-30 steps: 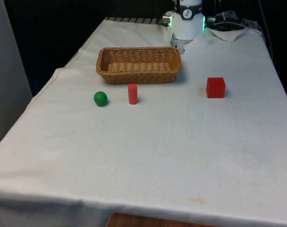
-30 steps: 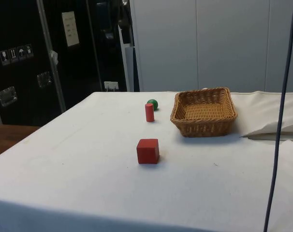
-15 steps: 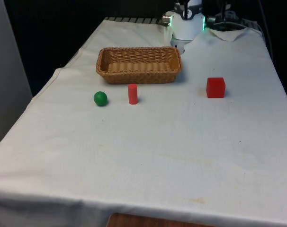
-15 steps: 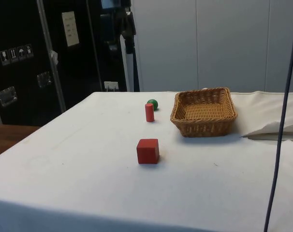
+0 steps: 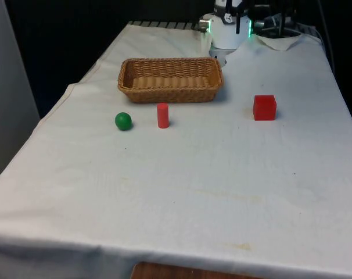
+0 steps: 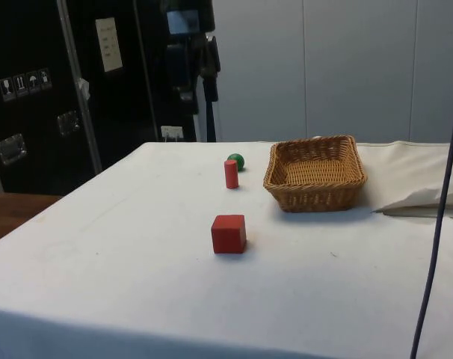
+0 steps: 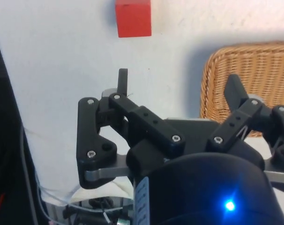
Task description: Pick up the object to the left of the cylinder and place it into the basket.
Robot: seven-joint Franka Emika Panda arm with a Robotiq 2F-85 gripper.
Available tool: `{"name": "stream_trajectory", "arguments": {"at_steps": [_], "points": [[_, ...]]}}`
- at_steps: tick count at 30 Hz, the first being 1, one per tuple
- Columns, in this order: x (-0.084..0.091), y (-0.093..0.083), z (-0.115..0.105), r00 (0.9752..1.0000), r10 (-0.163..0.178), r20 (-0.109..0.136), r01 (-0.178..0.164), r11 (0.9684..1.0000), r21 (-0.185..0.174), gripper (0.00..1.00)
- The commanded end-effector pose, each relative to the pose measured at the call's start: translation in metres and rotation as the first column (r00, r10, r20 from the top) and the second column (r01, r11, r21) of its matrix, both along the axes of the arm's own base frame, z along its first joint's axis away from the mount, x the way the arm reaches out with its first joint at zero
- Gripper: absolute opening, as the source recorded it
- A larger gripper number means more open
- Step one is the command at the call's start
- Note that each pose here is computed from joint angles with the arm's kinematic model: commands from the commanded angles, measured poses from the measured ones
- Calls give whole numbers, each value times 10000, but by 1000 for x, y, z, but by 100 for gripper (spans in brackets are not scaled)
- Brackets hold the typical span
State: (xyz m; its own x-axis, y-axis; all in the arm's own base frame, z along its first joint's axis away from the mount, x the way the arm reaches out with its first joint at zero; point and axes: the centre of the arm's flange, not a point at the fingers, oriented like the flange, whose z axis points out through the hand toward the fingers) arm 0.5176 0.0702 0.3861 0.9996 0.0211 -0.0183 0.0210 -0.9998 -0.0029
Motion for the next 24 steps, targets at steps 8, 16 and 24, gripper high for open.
{"name": "stream_trajectory", "arguments": {"at_steps": [8, 16, 24], "points": [[-12, 20, -22, 9995, -35, 322, 40, 9998, -176, 100], [-23, 32, -39, 9990, 22, 449, -19, 10000, -80, 100], [-29, 33, -63, 9962, 72, 864, -64, 9999, -100, 100]]}}
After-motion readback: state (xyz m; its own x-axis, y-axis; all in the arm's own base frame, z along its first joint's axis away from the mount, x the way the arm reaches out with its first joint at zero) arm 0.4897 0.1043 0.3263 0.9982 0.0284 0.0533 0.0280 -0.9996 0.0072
